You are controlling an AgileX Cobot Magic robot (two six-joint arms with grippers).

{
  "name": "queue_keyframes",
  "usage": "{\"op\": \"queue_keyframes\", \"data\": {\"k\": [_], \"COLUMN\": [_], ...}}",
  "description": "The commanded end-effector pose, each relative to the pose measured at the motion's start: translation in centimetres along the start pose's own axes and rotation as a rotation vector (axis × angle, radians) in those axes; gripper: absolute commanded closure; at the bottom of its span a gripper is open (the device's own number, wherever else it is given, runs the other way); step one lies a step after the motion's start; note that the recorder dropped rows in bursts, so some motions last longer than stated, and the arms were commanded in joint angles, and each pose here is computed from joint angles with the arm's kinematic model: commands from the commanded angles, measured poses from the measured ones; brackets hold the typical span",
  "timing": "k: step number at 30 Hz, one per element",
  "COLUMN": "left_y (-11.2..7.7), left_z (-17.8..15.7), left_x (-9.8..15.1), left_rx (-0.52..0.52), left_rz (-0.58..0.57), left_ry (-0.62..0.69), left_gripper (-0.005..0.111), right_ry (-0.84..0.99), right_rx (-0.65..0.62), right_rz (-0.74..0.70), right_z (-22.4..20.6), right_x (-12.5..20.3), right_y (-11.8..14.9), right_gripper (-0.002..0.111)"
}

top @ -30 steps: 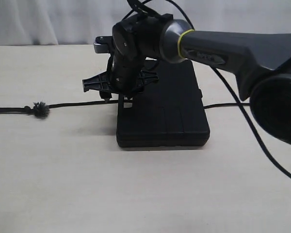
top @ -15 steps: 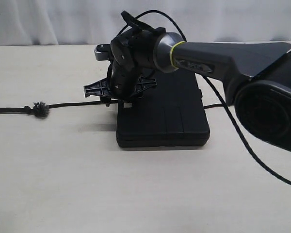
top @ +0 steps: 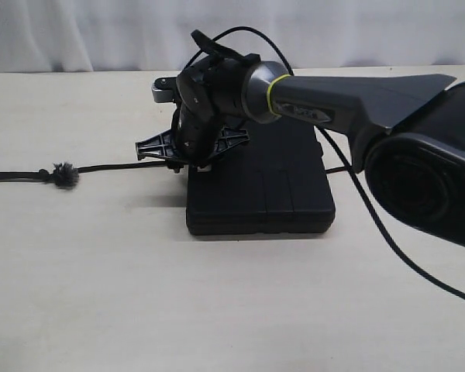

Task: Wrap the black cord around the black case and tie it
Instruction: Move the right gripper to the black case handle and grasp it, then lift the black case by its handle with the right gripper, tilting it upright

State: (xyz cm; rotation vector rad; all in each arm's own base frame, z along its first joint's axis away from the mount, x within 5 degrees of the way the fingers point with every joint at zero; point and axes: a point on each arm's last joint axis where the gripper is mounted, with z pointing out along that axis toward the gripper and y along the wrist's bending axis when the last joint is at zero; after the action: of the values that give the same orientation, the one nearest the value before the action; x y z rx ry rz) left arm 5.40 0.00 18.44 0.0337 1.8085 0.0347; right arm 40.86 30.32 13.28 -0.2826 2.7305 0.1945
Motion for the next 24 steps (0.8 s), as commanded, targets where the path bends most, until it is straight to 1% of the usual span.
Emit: {"op": "queue_keyframes", "data": {"k": [1,14,16,20,21,24], "left_y": [-0.03,-0.03,-0.03,-0.03,-0.03,-0.03], "left_z": [0.0,0.0,0.0,0.0,0.0,0.0], "left_x": [-0.1,-0.1,-0.1,-0.1,-0.1,-0.1], "left_rx": [0.004,0.004,0.004,0.004,0.004,0.004], "left_rz": [-0.007,-0.007,-0.007,-0.007,-0.007,-0.007], "left_ry": [-0.017,-0.017,-0.017,-0.017,-0.017,-0.017], "left_gripper": [0.107,0.107,0.107,0.107,0.107,0.107], "right_ry": [0.0,0.003,0.003,0.003,0.004,0.002], "right_rx": [0.002,-0.002,-0.002,-0.002,-0.003,-0.022], "right_rz": [-0.003,0.025,0.025,0.025,0.026,0.044], "right_z": [0.23,0.23,0.23,0.23,0.23,-0.28], "right_x": [0.07,0.09,0.09,0.09,0.1,-0.04], "right_y": [0.01,0.04,0.04,0.04,0.06,0.24], "right_gripper": [0.066,0.082,0.086,0.102,0.104,0.104]}}
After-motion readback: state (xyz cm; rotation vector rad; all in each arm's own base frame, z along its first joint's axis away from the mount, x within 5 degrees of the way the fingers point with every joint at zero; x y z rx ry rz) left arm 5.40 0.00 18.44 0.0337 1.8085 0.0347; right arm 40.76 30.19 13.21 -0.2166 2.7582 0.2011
